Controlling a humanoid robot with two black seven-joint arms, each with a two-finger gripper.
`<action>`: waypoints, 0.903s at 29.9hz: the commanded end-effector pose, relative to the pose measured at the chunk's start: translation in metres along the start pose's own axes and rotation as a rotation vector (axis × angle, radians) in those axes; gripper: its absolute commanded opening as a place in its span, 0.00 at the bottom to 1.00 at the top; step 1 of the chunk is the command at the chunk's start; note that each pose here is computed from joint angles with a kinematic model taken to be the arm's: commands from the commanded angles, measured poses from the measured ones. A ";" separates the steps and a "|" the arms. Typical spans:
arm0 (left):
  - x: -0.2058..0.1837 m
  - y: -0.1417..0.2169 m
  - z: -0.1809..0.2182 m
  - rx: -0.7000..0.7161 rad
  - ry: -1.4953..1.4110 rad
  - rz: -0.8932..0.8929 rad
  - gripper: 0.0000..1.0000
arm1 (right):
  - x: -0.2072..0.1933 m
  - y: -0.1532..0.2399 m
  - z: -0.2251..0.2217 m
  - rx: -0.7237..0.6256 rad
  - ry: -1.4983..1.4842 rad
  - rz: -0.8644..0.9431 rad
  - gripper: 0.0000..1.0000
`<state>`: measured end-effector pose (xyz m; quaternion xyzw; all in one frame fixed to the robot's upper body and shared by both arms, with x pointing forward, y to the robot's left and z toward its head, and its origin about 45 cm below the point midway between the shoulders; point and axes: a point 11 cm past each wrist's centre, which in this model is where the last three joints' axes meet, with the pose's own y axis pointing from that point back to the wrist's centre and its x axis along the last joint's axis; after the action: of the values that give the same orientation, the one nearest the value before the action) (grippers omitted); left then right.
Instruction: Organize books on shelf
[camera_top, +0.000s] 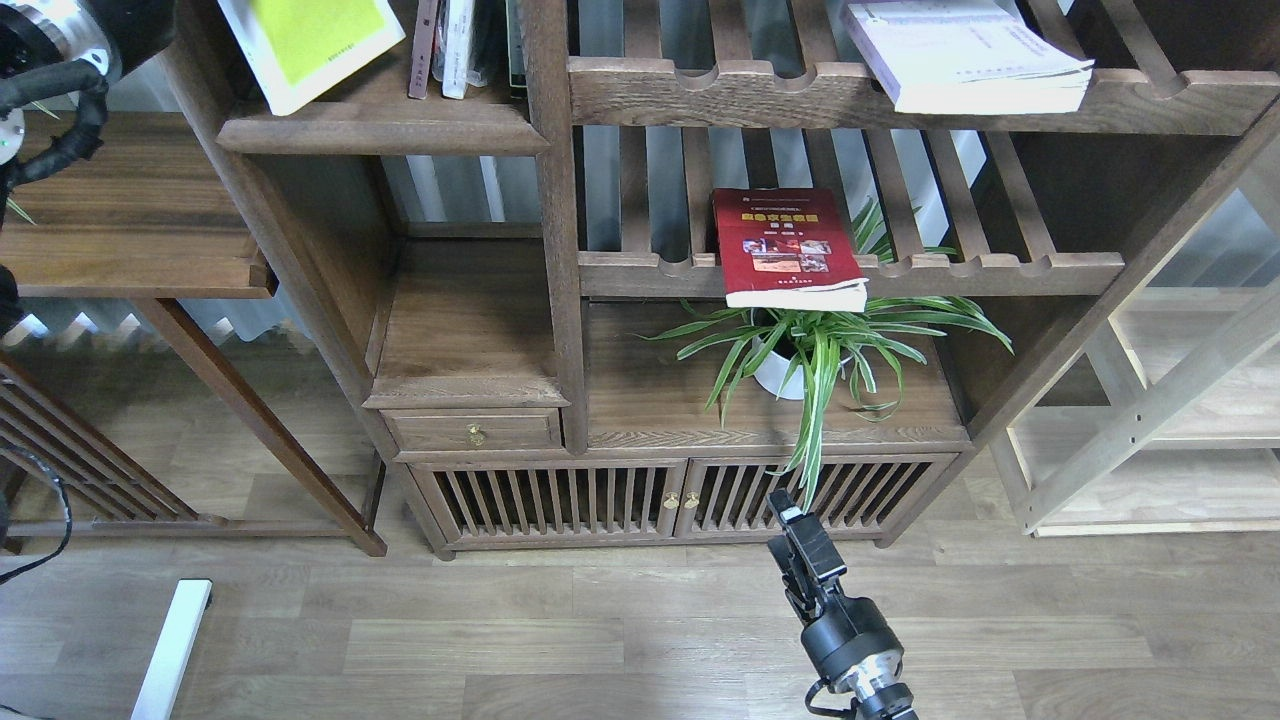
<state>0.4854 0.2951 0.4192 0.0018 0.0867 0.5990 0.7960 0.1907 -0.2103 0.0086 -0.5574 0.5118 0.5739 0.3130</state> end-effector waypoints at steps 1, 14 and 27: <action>-0.006 -0.006 0.003 0.005 -0.006 0.001 0.00 | 0.001 0.003 -0.002 0.010 -0.005 0.003 0.99; -0.019 -0.030 0.002 0.060 -0.022 0.007 0.00 | 0.001 0.003 -0.003 0.016 -0.007 0.003 0.99; -0.013 -0.038 -0.017 0.123 -0.034 0.033 0.00 | 0.001 0.003 -0.006 0.030 -0.015 0.004 0.99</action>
<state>0.5144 0.2719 0.4034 0.0596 0.1052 0.6065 0.7858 0.1897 -0.2169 0.0095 -0.5476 0.5189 0.5709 0.3240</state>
